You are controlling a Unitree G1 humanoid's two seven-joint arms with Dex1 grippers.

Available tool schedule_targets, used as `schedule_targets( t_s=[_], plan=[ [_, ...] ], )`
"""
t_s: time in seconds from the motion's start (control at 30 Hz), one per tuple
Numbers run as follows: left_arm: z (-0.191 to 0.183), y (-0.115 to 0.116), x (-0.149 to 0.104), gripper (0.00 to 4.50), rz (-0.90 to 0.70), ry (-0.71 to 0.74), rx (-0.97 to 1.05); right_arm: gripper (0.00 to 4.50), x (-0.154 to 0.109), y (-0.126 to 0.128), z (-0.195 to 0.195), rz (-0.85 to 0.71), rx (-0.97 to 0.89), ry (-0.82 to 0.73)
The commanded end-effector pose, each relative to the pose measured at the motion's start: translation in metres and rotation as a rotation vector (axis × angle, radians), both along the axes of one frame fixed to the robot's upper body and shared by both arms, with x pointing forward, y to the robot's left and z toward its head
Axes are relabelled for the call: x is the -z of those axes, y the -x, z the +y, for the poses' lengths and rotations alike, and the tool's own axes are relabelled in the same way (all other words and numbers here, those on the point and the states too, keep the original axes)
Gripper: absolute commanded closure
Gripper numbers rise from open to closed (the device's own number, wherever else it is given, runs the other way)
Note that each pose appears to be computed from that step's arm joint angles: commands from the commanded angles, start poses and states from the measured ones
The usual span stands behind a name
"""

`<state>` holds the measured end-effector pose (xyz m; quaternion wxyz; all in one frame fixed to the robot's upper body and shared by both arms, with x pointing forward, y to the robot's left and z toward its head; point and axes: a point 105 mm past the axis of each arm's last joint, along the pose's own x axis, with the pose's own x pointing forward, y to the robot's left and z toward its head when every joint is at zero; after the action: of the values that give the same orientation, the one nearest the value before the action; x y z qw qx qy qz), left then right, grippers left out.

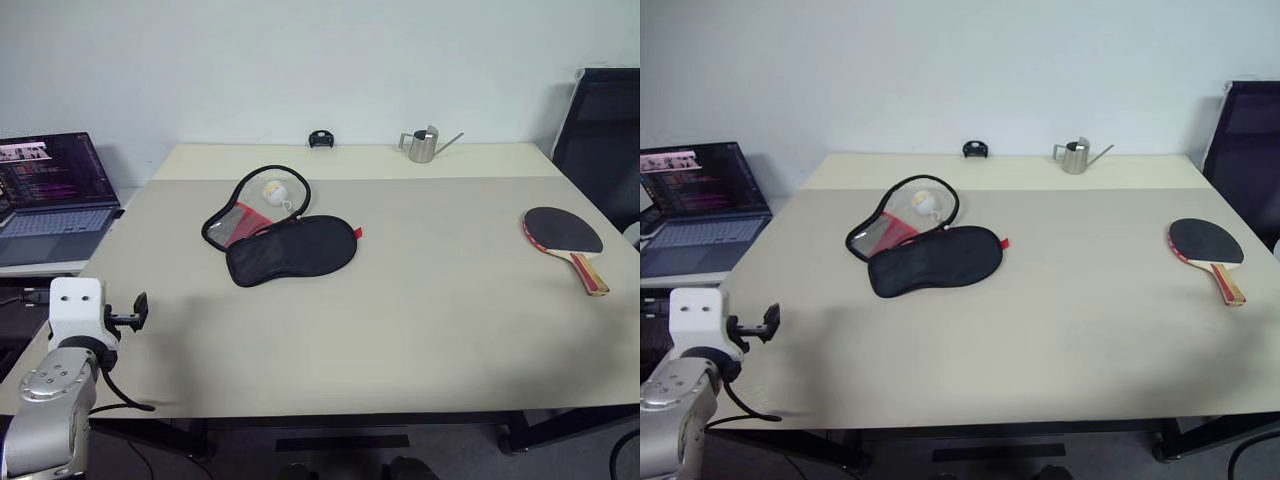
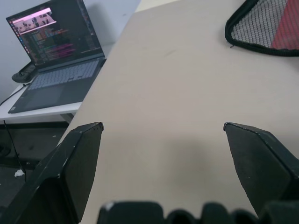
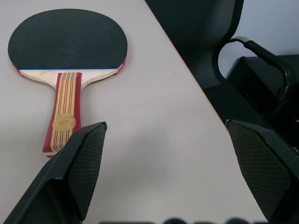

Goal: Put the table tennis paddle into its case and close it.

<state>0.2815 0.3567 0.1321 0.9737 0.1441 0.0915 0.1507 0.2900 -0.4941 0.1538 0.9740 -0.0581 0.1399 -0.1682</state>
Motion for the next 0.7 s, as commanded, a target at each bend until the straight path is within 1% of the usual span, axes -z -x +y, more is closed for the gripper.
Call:
schedule_targets(
  t_s=[0.03,0.17,0.3,0.43,0.7],
  plan=[
    [-0.003,-0.006,-0.012,0.00,-0.032,-0.031,0.003,0.04,-0.023,0.005,-0.009,-0.014,0.012,0.052],
    [-0.001,-0.007,-0.012,0.00,-0.043,-0.035,-0.006,0.04,-0.032,0.001,-0.006,-0.046,-0.002,0.057],
    [0.000,-0.009,-0.012,0.00,-0.034,-0.046,0.004,0.04,-0.035,-0.004,-0.003,-0.051,-0.018,0.066],
    [0.006,-0.005,-0.014,0.00,-0.038,-0.051,-0.004,0.04,-0.036,-0.009,0.002,-0.059,-0.050,0.055],
    [0.024,-0.003,-0.019,0.00,-0.049,-0.071,-0.032,0.04,-0.017,-0.015,0.019,-0.045,-0.153,-0.010]
  ],
)
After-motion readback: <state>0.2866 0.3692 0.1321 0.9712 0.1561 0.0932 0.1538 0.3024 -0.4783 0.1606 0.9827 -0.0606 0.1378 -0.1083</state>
